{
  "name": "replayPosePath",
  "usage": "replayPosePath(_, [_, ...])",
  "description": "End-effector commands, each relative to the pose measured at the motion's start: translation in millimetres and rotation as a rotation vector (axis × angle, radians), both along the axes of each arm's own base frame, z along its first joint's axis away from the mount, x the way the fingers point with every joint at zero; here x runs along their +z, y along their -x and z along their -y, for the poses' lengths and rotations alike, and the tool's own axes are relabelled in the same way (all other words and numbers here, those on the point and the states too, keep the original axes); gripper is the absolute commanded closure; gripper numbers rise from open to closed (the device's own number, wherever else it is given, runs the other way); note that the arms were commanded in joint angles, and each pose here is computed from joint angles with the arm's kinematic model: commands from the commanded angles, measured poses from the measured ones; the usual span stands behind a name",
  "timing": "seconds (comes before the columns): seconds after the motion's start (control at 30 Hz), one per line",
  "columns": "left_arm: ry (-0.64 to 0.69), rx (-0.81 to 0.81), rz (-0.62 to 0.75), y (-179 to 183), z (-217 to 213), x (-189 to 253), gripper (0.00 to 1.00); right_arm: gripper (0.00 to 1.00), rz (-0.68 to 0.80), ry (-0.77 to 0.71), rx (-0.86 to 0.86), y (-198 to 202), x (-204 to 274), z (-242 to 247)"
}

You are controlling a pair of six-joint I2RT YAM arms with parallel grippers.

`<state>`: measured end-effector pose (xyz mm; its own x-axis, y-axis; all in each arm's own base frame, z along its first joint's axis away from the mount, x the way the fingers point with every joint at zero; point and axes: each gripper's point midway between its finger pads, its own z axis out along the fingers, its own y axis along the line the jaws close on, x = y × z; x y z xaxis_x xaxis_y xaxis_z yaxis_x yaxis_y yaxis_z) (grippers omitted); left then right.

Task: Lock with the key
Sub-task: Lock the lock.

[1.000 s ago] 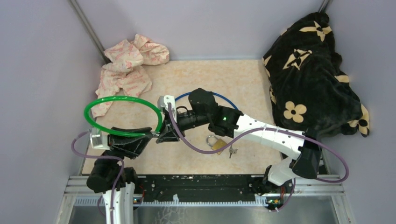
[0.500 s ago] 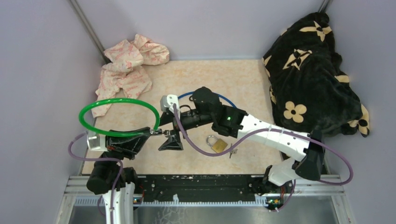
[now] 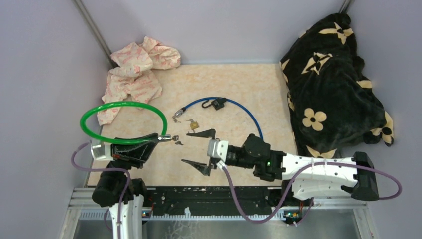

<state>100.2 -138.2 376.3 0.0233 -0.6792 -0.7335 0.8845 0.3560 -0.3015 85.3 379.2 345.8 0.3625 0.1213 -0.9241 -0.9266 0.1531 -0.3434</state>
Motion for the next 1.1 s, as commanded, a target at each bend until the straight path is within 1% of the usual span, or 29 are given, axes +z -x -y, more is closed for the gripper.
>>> replayPosePath(0.0, [0.014, 0.029, 0.062, 8.1, -2.4, 14.1, 1.0, 0.26, 0.256, -0.172, -0.261, -15.2, 56.7, 15.1])
replayPosePath(0.03, [0.015, 0.032, 0.062, 7.4, -2.8, 14.2, 1.0, 0.27, 0.296, -0.16, -0.272, -7.4, 54.3, 10.1])
replayPosePath(0.1, [0.017, 0.032, 0.06, 7.1, -3.0, 14.2, 1.0, 0.3, 0.367, -0.139, -0.317, -4.4, 51.3, 3.5])
replayPosePath(0.17, [0.016, 0.033, 0.058, 6.7, -3.0, 13.8, 1.0, 0.31, 0.4, -0.127, -0.347, -6.3, 51.8, -3.4])
replayPosePath(0.23, [0.014, 0.032, 0.06, 7.5, -2.6, 14.4, 1.0, 0.34, 0.412, -0.097, -0.368, -10.4, 49.0, -11.2])
replayPosePath(0.33, [0.011, 0.029, 0.06, 8.0, -2.2, 14.1, 1.0, 0.44, 0.437, -0.07, -0.363, -10.1, 47.8, -20.1])
replayPosePath(0.37, [0.01, 0.028, 0.058, 7.8, -2.1, 13.8, 1.0, 0.45, 0.444, -0.065, -0.372, -11.7, 46.9, -21.7])
replayPosePath(0.5, [0.01, 0.024, 0.063, 9.0, -1.6, 13.6, 1.0, 0.46, 0.478, -0.045, -0.391, -14.6, 46.7, -24.2])
replayPosePath(0.53, [0.01, 0.024, 0.061, 8.7, -1.7, 13.3, 1.0, 0.48, 0.481, -0.034, -0.387, -14.3, 46.3, -26.1])
replayPosePath(0.6, [0.011, 0.023, 0.06, 8.5, -1.7, 13.2, 1.0, 0.55, 0.485, -0.011, -0.396, -16.8, 44.3, -29.0])
replayPosePath(0.67, [0.01, 0.023, 0.062, 9.0, -1.6, 13.5, 1.0, 0.59, 0.505, 0.017, -0.414, -20.1, 40.1, -30.9])
replayPosePath(0.9, [0.008, 0.022, 0.062, 9.1, -1.3, 13.4, 1.0, 0.61, 0.547, 0.113, -0.432, -25.9, 29.3, -37.5])
replayPosePath(1.07, [0.006, 0.021, 0.06, 8.9, -1.1, 12.6, 1.0, 0.71, 0.551, 0.114, -0.456, -29.3, 31.4, -37.7])
